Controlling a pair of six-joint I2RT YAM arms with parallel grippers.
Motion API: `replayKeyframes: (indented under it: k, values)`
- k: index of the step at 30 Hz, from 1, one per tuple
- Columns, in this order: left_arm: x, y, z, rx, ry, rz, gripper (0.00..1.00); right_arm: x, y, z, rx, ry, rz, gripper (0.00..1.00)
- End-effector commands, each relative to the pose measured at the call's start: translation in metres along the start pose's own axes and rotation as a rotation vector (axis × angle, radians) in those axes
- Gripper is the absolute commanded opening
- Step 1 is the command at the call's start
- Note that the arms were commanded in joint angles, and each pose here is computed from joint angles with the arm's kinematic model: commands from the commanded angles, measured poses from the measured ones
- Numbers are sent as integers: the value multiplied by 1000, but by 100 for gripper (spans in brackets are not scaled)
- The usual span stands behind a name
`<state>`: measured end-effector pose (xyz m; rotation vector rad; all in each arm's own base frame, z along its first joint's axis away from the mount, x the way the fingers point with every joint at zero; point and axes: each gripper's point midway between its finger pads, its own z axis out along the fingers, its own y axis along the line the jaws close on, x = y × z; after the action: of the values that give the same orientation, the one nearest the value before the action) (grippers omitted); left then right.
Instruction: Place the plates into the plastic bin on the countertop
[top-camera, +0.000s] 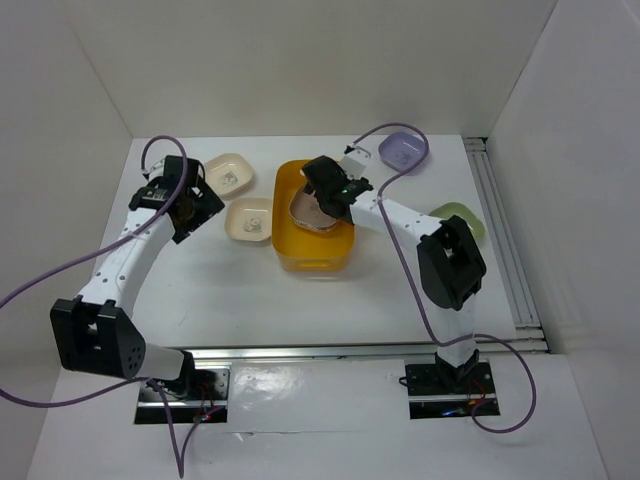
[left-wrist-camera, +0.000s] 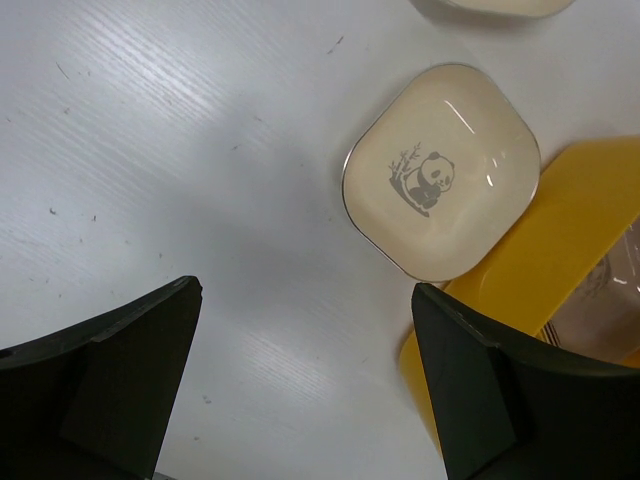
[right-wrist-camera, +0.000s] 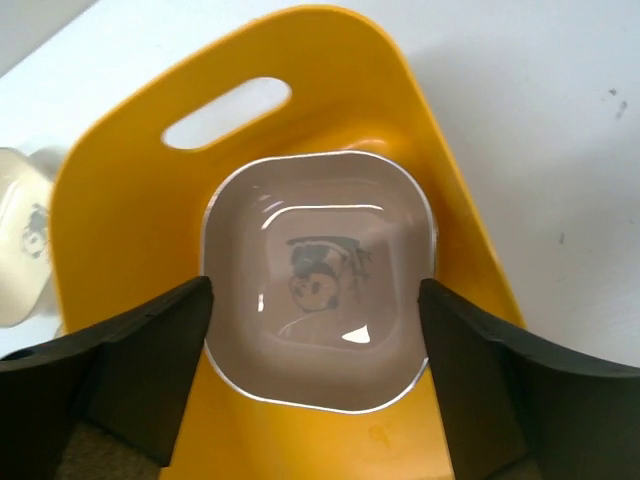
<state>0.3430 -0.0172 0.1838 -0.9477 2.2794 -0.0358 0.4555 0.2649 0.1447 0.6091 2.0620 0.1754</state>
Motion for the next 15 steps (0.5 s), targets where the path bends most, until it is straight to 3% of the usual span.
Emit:
replayKeyframes:
  k: [1, 3, 7, 9, 10, 15]
  values:
    - [5, 3, 21, -24, 10, -62, 100, -43, 46, -34, -159, -58, 14, 93]
    - [10, 5, 33, -32, 24, -66, 100, -57, 62, -57, -236, -97, 15, 100]
    - [8, -6, 66, -34, 7, -48, 100, -97, 69, -128, -430, -187, -52, 100]
    - [10, 1, 93, -105, -3, -33, 99, -108, 63, -142, -496, -198, -61, 100]
    - [6, -12, 100, -59, -7, -20, 99, -104, 55, -155, -561, -178, -102, 100]
    - [20, -19, 137, -71, 72, 12, 96, -112, 18, -173, -597, -201, -144, 100]
